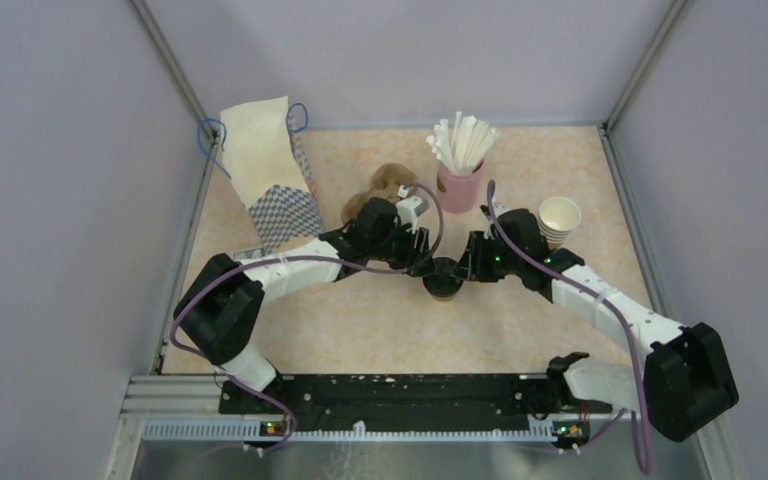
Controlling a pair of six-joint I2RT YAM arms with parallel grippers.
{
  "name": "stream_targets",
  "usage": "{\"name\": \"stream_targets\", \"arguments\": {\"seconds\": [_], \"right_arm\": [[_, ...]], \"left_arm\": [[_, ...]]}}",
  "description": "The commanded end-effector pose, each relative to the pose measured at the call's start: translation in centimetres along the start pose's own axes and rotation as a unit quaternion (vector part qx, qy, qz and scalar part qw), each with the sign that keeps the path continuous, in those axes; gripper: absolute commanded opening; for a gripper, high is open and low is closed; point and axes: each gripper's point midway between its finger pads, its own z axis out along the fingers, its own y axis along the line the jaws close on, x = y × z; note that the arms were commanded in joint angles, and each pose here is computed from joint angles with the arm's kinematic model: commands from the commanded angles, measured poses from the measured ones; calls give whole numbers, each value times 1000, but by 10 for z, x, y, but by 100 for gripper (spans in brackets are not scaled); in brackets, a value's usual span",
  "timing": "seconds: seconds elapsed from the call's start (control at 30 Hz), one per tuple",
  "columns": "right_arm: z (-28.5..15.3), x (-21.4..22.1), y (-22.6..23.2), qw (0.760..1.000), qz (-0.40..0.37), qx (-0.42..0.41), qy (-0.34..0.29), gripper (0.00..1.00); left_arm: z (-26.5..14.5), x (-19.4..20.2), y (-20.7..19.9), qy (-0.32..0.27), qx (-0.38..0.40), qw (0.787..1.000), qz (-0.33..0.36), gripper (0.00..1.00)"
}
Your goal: Pack the takeout coffee
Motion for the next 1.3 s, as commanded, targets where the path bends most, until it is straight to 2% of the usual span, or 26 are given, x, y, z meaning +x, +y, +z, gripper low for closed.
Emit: {"name": "stream_targets", "arguments": {"seconds": [0.0, 0.07, 0.13, 0.3, 0.43, 0.8, 0.97, 1.13, 1.27], "right_arm": [[6, -6, -7, 1000, -5, 14, -6, 33], [6, -5, -7, 1000, -4, 14, -5, 35], [3, -7, -7, 1000, -4, 17, -8, 43], [-10, -22, -2, 999, -14, 24, -32, 49], [-14, -35, 5, 998, -33, 15, -52, 48], [-9, -53, 17, 998, -34, 2, -57, 40], [-4, -51, 8, 998, -37, 21, -55, 37], [1, -47, 2, 998, -31, 31, -48, 44], [-5, -53, 7, 997, -34, 22, -65, 42]], "left_arm": [[-7, -12, 5, -8, -31, 999, 22, 52], [-6, -10, 9, -6, -40, 999, 25, 52], [-6, -12, 10, -7, -45, 999, 29, 52], [-8, -20, 3, -9, -37, 999, 35, 52], [-7, -26, 1, -18, -33, 998, 41, 53], [4, -31, 11, -7, -50, 998, 47, 51], [7, -32, 5, -4, -34, 998, 47, 56], [2, -33, -1, -5, -26, 999, 44, 59], [-9, -34, -7, -8, -24, 999, 39, 61]]}}
